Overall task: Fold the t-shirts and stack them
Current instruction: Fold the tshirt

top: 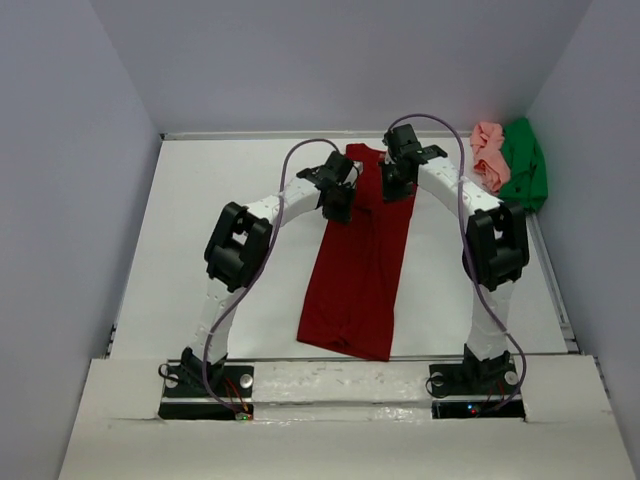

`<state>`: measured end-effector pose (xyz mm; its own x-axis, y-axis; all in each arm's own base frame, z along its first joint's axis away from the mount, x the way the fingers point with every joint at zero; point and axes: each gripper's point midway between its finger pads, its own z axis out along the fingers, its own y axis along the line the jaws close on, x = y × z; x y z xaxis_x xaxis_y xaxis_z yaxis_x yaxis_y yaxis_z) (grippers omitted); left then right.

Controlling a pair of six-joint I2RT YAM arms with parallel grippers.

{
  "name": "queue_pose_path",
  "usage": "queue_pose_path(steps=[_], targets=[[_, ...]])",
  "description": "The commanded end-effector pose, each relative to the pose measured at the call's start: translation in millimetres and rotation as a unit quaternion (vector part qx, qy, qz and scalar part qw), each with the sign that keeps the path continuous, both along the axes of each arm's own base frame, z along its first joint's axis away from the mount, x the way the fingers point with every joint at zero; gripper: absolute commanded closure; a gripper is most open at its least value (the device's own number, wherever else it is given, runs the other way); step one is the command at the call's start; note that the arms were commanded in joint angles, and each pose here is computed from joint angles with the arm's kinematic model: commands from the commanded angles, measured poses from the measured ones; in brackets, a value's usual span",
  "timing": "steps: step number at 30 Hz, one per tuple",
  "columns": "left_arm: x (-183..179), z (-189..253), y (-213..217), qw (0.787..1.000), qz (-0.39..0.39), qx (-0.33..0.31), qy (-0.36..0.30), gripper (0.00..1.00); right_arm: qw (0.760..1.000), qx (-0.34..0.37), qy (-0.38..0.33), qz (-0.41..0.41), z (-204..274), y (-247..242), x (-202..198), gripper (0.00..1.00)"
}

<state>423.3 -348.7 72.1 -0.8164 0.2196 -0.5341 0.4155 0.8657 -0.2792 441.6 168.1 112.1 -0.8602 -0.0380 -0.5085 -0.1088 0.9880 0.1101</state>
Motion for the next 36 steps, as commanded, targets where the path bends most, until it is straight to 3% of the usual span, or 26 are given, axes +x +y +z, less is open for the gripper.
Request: queue_pose_path(steps=[1,6,11,19,28,36], targets=[[-18.7,64.2,-5.4,0.997,-0.005,-0.072,-0.042,1.0,0.999,-0.026,-0.025,0.001,-2.1,1.8,44.3,1.0],[-18.5,65.6,16.3,0.998,0.012,-0.028,-0.055,1.0,0.999,-0.039,-0.01,-0.006,-21.2,6.0,65.7,1.0],[-21.0,59.5,17.7,0.999,0.012,-0.023,-0.046,1.0,0.999,-0.04,-0.022,-0.001,-15.9,8.9,77.1,1.0],[-35.6,53.7,33.9,0.998,0.06,-0.016,-0.021,1.0,0.998,-0.055,0.028,0.031,-52.2,13.9,79.5,1.0],[-78.6,31.9,51.3,0.998,0.06,-0.023,0.016,1.0,0.994,-0.106,0.029,-0.001,-68.3,-4.4,87.2,1.0],[-122.5,-2.6,56.4,0.995,0.059,-0.023,0.081,1.0,0.991,-0.097,0.07,0.059,-91.3,3.6,72.8,1.0]])
